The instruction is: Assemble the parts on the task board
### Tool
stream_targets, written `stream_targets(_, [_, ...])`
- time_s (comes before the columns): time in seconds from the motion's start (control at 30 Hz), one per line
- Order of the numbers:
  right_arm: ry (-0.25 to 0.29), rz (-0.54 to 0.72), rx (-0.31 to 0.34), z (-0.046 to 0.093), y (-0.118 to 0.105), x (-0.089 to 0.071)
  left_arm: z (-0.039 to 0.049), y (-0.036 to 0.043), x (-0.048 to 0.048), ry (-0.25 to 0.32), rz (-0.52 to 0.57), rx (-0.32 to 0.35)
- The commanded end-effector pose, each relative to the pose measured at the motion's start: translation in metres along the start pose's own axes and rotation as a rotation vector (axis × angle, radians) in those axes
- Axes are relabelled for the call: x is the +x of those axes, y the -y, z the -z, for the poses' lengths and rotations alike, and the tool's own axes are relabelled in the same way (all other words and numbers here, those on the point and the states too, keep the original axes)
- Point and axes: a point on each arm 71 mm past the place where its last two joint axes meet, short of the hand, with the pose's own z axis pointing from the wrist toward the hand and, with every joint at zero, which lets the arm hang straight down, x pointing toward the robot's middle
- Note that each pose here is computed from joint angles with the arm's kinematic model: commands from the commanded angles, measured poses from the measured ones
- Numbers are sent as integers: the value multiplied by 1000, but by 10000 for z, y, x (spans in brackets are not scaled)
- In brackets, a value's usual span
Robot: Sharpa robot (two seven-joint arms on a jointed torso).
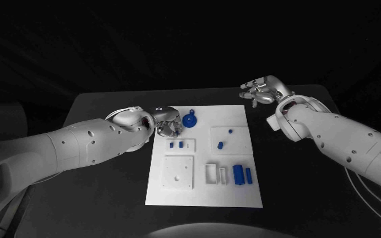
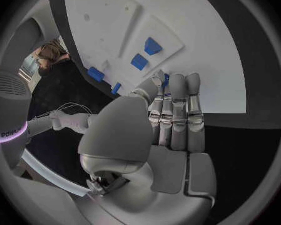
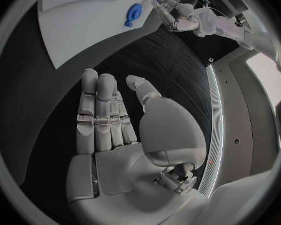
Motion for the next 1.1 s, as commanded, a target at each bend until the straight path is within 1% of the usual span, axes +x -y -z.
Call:
stream_targets(0.03, [-7, 2, -5, -1, -7, 8, -7, 17, 33, -17, 2, 6])
stream_targets(0.33, [-7, 2, -5, -1, -6, 7, -7, 23, 51, -19, 5, 6])
stream_targets(0.67, [-8, 2, -4, 0, -3, 5, -18, 15, 60, -26, 5, -7])
stream_targets(1.0, [-10, 2, -4, -1, -5, 10, -42, 55, 64, -24, 5, 4])
stream_targets(1.1, [-10, 2, -4, -1, -4, 9, -46, 56, 66, -27, 5, 3])
